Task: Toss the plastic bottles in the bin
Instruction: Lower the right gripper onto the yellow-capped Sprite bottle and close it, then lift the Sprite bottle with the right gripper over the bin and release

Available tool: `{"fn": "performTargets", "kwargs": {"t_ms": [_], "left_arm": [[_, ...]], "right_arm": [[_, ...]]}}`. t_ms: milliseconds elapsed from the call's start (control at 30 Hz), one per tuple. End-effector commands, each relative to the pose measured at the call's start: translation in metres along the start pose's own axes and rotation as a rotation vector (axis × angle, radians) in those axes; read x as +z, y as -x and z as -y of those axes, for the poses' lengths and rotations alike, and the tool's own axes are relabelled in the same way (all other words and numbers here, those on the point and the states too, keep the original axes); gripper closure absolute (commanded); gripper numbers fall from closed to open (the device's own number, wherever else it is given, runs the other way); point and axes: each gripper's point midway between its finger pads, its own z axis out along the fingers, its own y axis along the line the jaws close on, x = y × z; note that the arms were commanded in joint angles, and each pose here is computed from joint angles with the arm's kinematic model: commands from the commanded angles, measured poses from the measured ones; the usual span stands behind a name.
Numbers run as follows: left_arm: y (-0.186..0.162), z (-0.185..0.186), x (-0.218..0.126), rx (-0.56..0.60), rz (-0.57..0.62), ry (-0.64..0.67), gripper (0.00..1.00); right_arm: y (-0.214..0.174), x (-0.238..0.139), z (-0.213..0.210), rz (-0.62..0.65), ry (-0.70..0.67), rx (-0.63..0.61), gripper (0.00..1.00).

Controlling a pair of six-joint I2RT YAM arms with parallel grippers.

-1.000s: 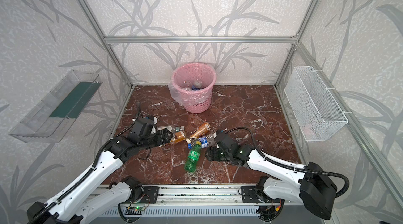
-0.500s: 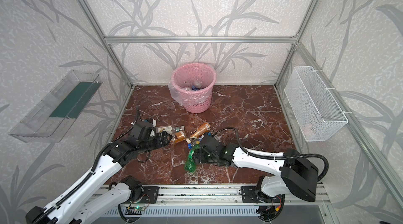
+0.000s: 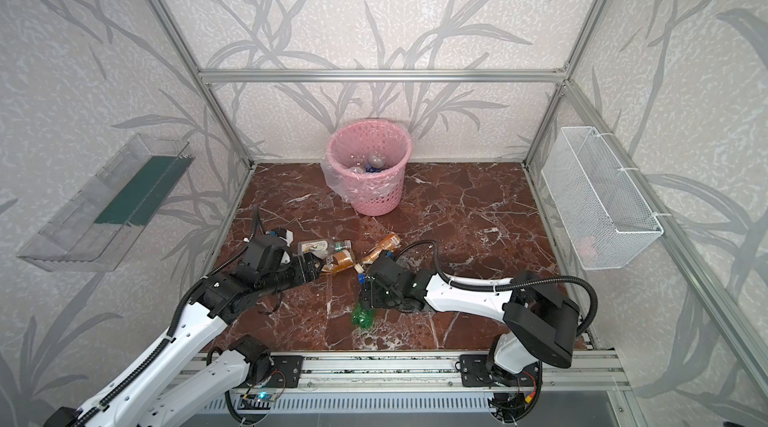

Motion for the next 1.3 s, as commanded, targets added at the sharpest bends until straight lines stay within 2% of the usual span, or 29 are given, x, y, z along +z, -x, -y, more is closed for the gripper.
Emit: {"fn": "performTargets", "kwargs": {"t_ms": [0, 267, 500, 933, 1267], "left_arm": [[-0.004, -0.008, 0.002, -0.016, -0.011, 0.028, 0.14], [-0.005, -0.010, 0.002, -0.019, -0.014, 0.032, 0.14], [-0.006, -0.012, 0.004, -0.023, -0.016, 0.039, 0.14], [-0.006, -0.011, 0.011, -0.027, -0.029, 0.038, 0.14], [-0.007, -0.011, 0.016, -0.034, -0.044, 0.048, 0.14]], "right_arm": [[-0.001, 0.007, -0.011, -0.019, 0.024, -0.005, 0.19], [-0.006, 0.014, -0.004, -0.052, -0.011, -0.019, 0.27], [-0.015, 0.001, 0.019, -0.063, -0.089, -0.035, 0.40], [-0.036, -0.036, 0.081, -0.091, -0.266, -0.060, 0.42], [-0.047, -0.056, 0.100, -0.110, -0.302, -0.113, 0.42]]}}
